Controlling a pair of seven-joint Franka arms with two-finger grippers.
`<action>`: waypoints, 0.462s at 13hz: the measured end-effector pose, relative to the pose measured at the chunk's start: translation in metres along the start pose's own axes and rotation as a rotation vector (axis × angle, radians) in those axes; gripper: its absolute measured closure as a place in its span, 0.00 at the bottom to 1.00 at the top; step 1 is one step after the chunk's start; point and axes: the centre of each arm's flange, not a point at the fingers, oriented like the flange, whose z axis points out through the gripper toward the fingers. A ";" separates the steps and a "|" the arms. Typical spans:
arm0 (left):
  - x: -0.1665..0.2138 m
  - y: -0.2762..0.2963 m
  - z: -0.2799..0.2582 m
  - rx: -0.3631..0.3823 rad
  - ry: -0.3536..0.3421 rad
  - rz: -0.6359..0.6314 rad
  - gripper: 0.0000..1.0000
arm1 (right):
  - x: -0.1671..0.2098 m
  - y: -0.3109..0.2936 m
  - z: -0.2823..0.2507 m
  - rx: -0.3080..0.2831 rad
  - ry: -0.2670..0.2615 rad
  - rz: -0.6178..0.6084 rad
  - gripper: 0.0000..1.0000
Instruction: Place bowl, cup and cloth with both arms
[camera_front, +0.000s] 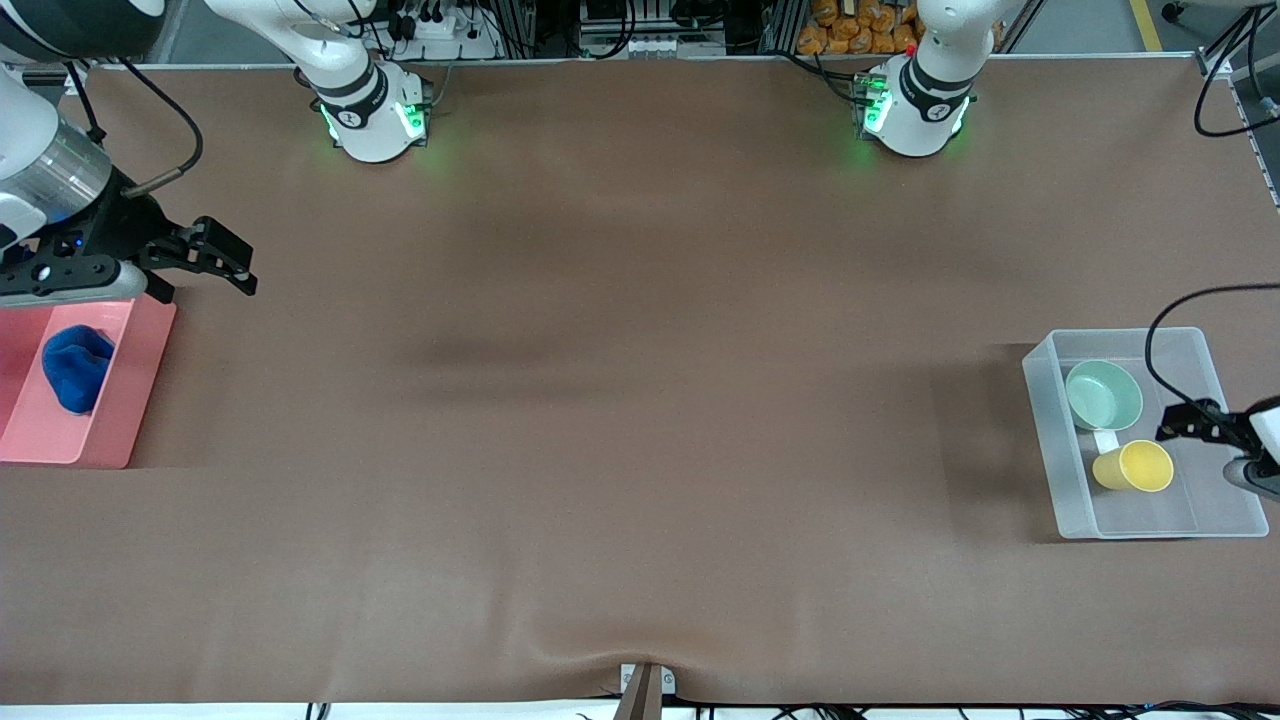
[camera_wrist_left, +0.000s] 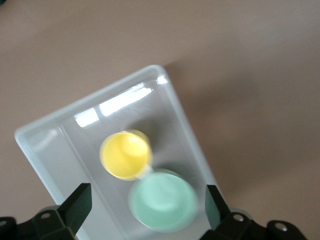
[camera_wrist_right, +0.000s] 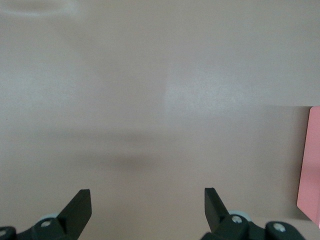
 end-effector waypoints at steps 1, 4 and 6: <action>0.001 0.027 -0.024 -0.014 -0.010 -0.055 0.00 | 0.000 0.000 0.000 0.000 0.000 0.000 0.00; -0.002 0.083 -0.072 -0.065 -0.003 -0.179 0.00 | 0.000 0.001 0.000 0.000 0.000 0.001 0.00; -0.010 0.104 -0.101 -0.059 0.009 -0.244 0.00 | 0.000 0.001 0.000 0.000 0.001 0.001 0.00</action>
